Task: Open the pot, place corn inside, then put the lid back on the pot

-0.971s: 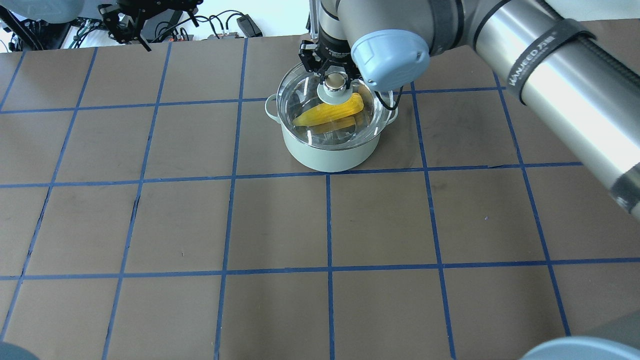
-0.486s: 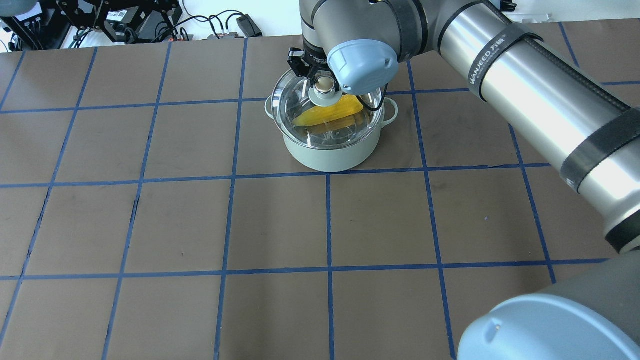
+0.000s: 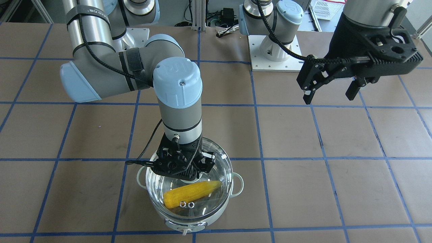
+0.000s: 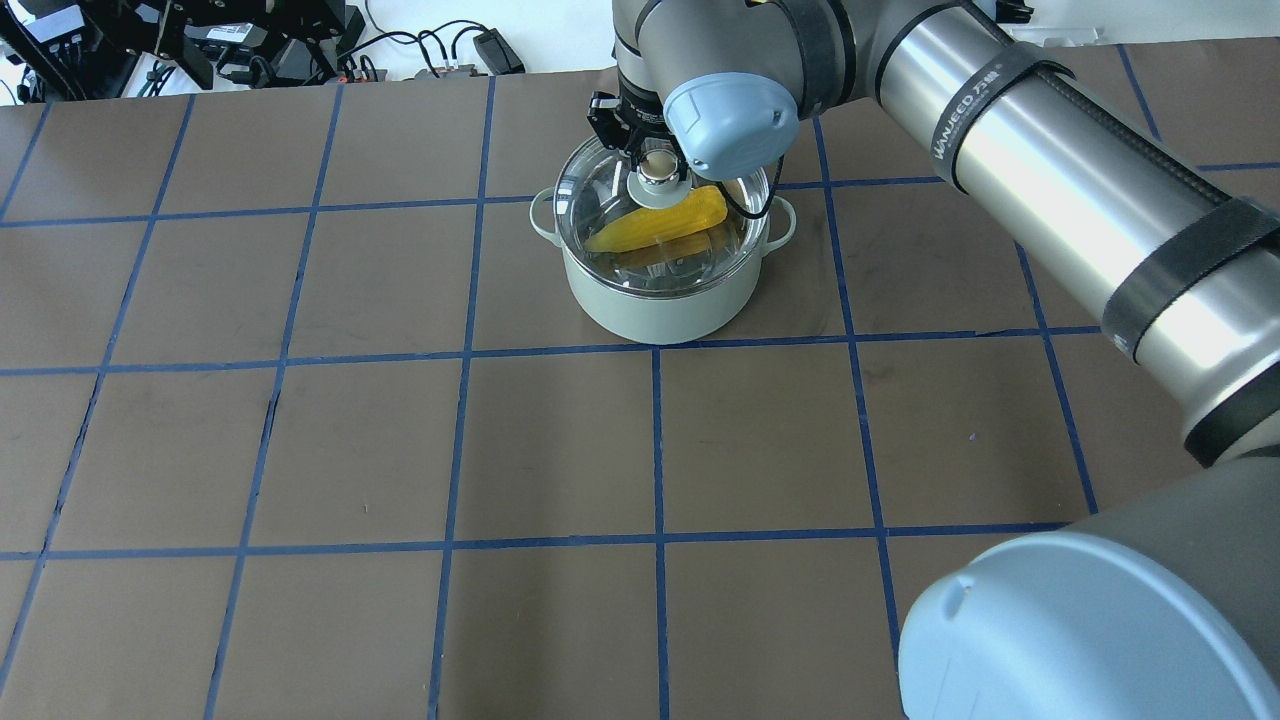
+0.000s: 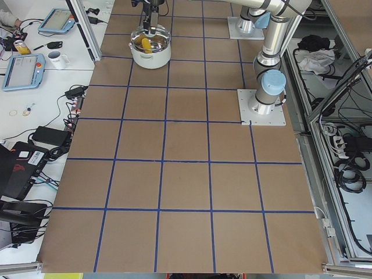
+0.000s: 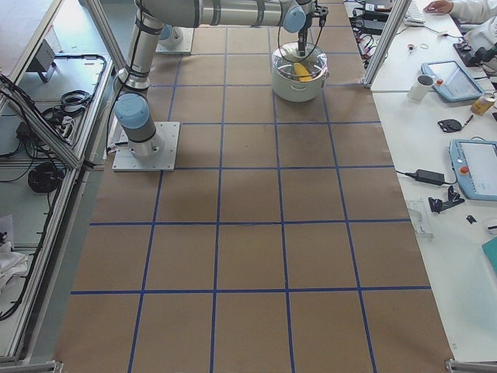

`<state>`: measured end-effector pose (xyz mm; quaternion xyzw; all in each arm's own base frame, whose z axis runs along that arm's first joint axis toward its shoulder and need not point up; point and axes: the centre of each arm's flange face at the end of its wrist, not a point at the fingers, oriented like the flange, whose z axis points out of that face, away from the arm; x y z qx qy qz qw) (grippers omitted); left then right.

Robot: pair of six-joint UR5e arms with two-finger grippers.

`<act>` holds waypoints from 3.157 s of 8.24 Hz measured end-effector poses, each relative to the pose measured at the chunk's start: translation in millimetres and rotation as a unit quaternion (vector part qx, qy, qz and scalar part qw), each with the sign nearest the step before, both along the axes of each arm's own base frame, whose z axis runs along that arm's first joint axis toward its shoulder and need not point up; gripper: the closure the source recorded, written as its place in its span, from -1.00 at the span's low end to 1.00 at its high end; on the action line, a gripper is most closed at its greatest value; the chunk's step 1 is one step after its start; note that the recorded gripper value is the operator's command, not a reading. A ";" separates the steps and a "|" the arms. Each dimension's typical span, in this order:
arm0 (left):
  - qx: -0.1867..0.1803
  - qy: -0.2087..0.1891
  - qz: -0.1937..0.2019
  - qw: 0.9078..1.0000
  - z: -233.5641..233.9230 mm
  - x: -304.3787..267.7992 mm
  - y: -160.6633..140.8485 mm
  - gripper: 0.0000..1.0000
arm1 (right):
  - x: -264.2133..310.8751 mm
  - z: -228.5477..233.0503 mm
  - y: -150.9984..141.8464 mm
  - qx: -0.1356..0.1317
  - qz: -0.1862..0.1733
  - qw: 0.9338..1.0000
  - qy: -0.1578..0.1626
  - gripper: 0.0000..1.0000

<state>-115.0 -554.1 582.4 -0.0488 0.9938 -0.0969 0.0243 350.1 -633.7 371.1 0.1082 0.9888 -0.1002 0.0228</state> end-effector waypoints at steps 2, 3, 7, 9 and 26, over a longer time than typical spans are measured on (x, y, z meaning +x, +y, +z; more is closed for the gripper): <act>0.023 0.028 0.006 0.999 1.5 -7.3 14.4 -1.00 | -1.6 -4.0 -1.5 0.003 -0.007 1.000 -0.001 0.55; 0.035 0.038 0.005 0.999 -5.4 -9.6 16.7 -1.00 | -1.8 -6.1 -1.8 0.005 -0.014 1.000 -0.001 0.55; 0.069 0.052 -0.002 0.996 -34.1 -13.4 20.6 -1.00 | -2.1 -13.0 -2.1 0.010 -0.022 1.000 -0.001 0.55; 0.071 0.052 -0.002 0.996 -36.6 -13.3 20.6 -1.00 | -1.4 -17.7 -4.3 0.009 -0.022 1.000 -0.001 0.55; 0.069 0.052 0.005 0.996 -37.0 -12.5 20.5 -1.00 | -0.8 -25.9 -6.0 -0.014 0.000 1.000 -0.004 0.06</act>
